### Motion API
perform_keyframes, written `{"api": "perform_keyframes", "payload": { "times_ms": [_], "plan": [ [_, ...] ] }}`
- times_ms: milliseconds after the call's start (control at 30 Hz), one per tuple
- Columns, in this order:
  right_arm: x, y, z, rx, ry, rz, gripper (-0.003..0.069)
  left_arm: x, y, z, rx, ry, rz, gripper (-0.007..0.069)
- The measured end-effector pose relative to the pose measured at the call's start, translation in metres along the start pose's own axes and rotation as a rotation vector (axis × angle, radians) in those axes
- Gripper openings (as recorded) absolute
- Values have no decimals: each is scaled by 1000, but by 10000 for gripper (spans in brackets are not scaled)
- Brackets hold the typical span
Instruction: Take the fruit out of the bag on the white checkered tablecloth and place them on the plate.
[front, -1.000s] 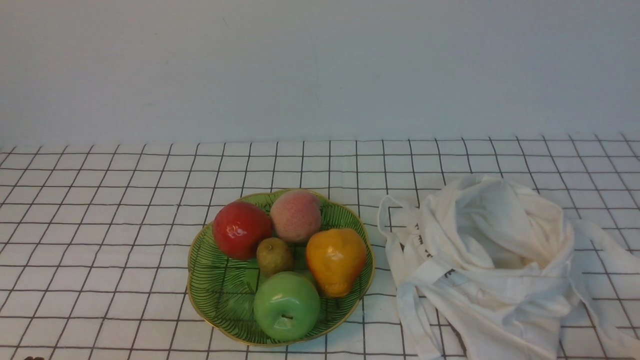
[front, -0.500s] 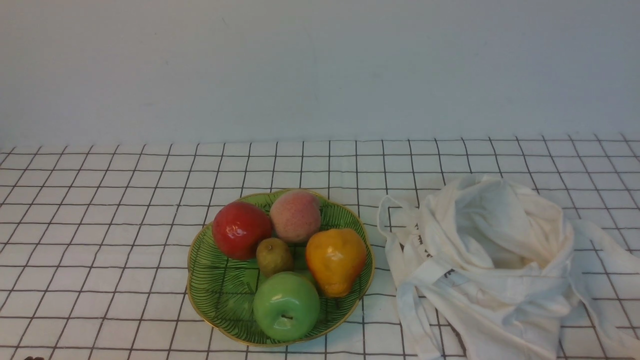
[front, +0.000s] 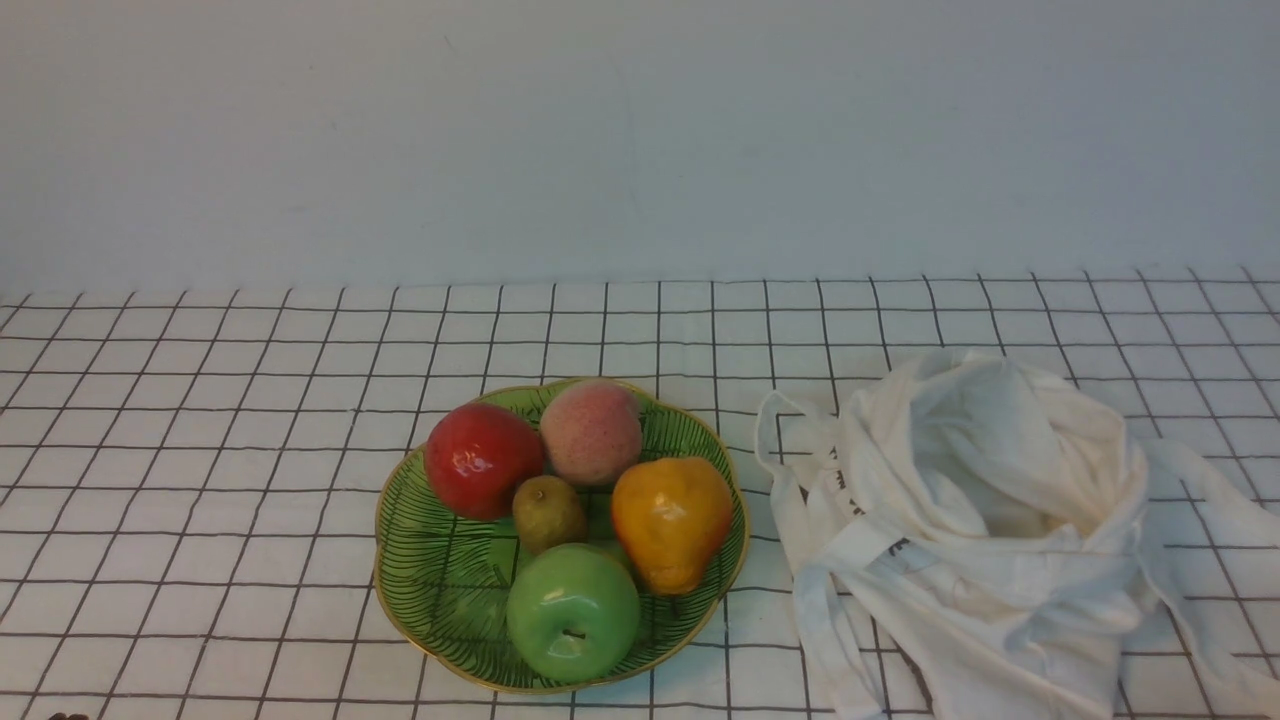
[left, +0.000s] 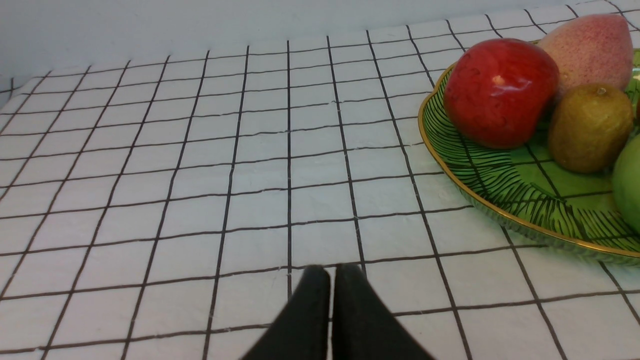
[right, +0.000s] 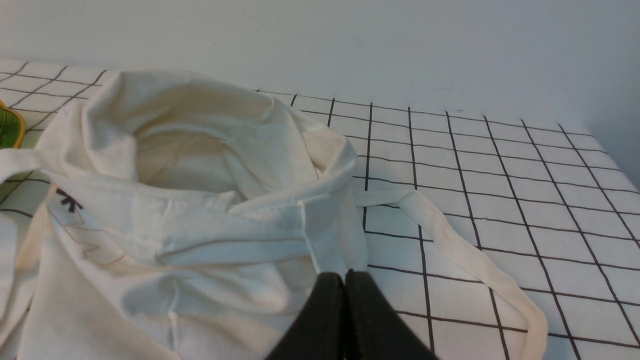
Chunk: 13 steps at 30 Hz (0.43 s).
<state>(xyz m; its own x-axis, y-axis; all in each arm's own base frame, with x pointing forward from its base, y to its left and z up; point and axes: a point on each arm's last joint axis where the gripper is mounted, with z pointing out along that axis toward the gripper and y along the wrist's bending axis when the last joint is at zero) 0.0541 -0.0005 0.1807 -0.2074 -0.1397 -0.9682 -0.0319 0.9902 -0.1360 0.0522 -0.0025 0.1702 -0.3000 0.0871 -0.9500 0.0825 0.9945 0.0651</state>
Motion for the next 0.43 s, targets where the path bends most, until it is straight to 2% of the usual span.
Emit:
{"api": "perform_keyframes", "payload": {
  "times_ms": [433],
  "plan": [
    [0, 0, 0, 0, 0, 3, -14, 0, 0, 0, 0, 0, 0, -8]
  ]
}}
